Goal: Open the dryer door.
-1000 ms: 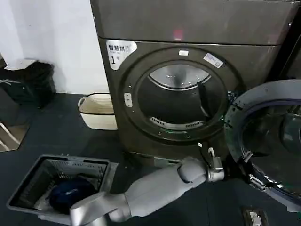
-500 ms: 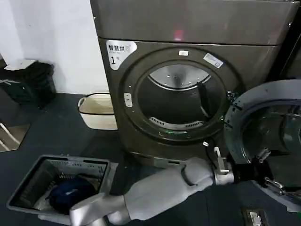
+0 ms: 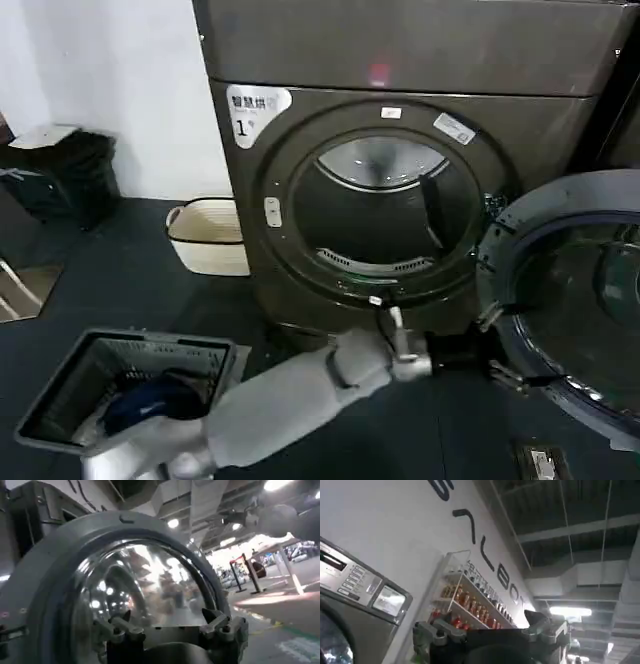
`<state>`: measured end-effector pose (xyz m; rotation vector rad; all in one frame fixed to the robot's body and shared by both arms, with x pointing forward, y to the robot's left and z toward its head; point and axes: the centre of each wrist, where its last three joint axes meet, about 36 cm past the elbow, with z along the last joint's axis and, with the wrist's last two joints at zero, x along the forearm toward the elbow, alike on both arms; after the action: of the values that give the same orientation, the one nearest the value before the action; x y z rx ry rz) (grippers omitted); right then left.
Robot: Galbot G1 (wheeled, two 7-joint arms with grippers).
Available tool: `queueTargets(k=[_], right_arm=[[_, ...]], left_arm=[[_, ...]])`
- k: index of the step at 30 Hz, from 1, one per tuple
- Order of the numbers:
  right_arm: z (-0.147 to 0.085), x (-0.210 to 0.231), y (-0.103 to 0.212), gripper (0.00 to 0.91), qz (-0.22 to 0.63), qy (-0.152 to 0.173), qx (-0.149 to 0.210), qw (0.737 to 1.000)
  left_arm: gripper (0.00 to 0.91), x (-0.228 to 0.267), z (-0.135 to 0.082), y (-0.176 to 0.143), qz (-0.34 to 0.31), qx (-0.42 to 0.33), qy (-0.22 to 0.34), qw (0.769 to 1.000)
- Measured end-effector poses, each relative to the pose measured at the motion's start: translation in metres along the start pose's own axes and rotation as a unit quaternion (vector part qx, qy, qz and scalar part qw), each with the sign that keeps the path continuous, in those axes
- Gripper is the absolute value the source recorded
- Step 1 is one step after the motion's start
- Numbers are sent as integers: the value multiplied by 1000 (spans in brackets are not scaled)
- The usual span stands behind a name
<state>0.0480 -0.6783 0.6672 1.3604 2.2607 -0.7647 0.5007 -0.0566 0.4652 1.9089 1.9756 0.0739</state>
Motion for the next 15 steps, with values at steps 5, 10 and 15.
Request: queueTargets(k=[5, 10, 15], right_arm=[[-4, -2, -1, 907, 2, -8, -1, 1000], [-10, -4, 2, 907, 0, -17, 0, 1000], [-16, -5, 4, 907, -1, -24, 6, 1000]], left_arm=[[907, 31, -6, 4, -15, -14, 18, 1000], [907, 69, -15, 6, -32, -27, 43, 998], [907, 108, -28, 8, -49, -46, 67, 996]])
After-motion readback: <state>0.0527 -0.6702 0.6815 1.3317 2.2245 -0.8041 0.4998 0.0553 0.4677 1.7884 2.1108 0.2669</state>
